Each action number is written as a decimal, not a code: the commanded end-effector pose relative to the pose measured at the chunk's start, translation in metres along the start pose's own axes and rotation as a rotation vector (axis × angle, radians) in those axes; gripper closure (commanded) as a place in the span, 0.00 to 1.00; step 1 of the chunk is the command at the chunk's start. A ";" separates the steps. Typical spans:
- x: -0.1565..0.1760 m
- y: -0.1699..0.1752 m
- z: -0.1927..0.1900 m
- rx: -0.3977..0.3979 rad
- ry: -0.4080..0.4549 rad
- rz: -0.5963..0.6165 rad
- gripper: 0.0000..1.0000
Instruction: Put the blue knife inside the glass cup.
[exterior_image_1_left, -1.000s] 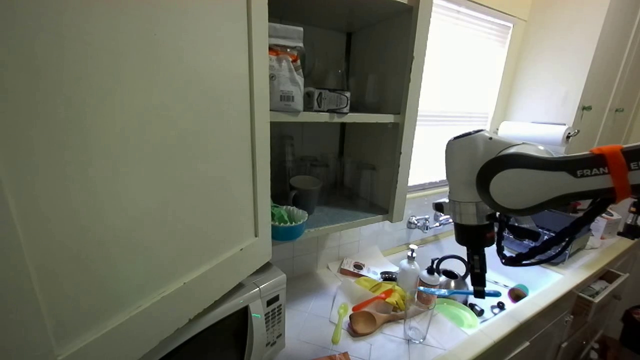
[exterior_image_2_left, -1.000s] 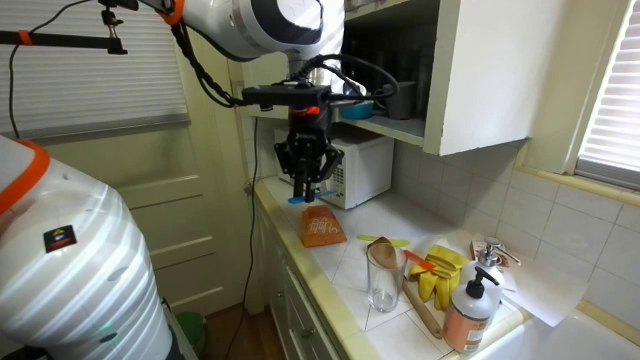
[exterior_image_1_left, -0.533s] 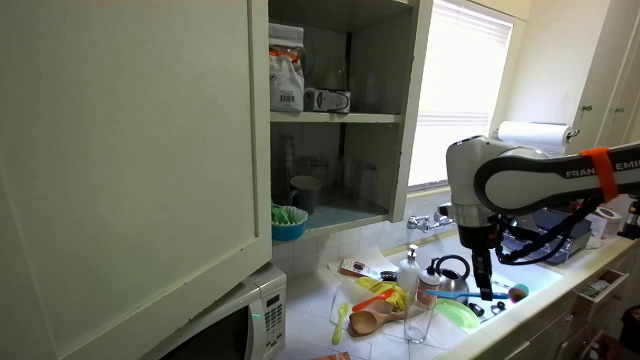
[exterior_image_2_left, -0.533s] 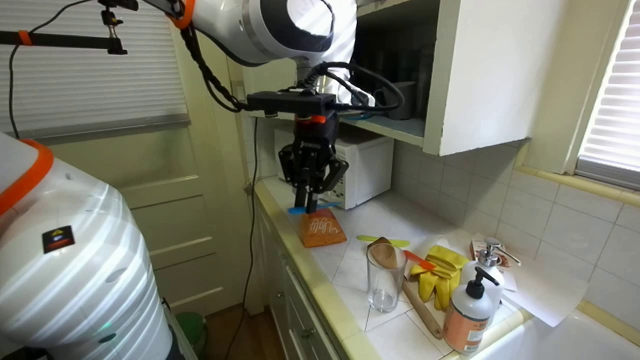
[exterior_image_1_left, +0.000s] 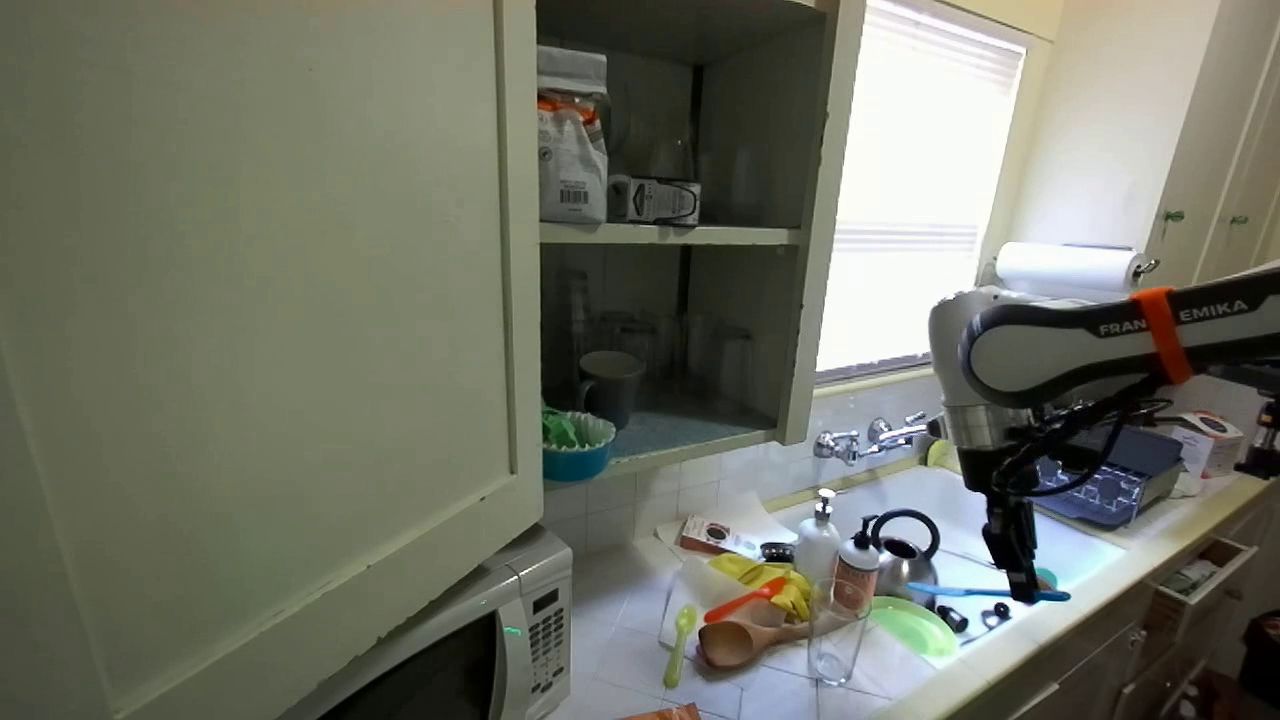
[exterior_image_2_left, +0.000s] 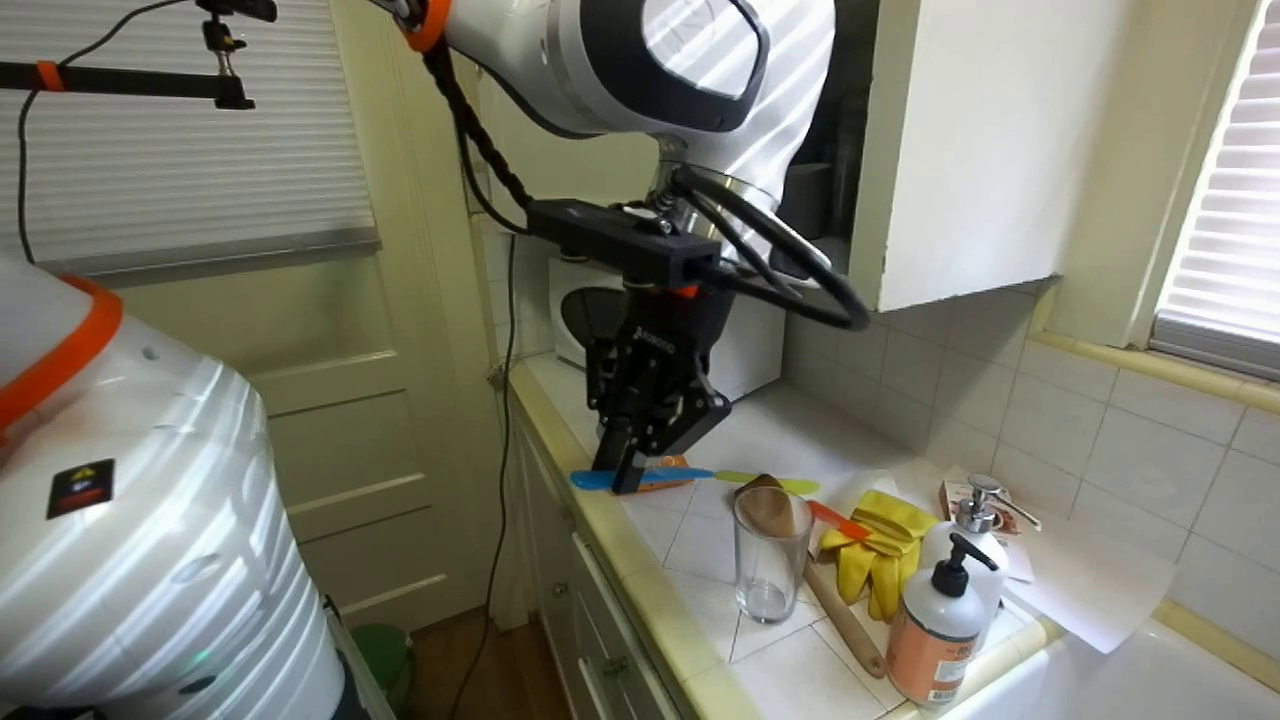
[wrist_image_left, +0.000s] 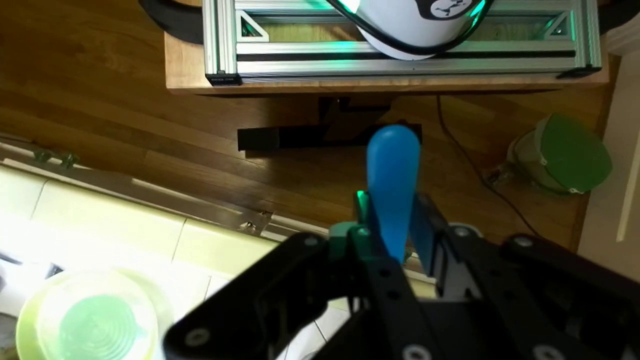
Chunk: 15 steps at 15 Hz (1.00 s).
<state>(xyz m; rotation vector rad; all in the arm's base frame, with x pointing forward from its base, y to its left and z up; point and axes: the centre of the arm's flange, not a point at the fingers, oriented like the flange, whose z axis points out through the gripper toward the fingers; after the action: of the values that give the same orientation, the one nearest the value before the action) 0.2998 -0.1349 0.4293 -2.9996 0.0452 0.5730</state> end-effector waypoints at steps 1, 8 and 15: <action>0.023 0.027 -0.010 0.025 -0.019 0.041 0.94; 0.081 0.037 -0.015 0.078 -0.071 0.051 0.94; 0.111 0.035 0.015 0.159 -0.112 0.081 0.94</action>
<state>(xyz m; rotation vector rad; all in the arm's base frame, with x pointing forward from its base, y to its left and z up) 0.3857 -0.1664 0.3870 -2.8724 0.1614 0.7242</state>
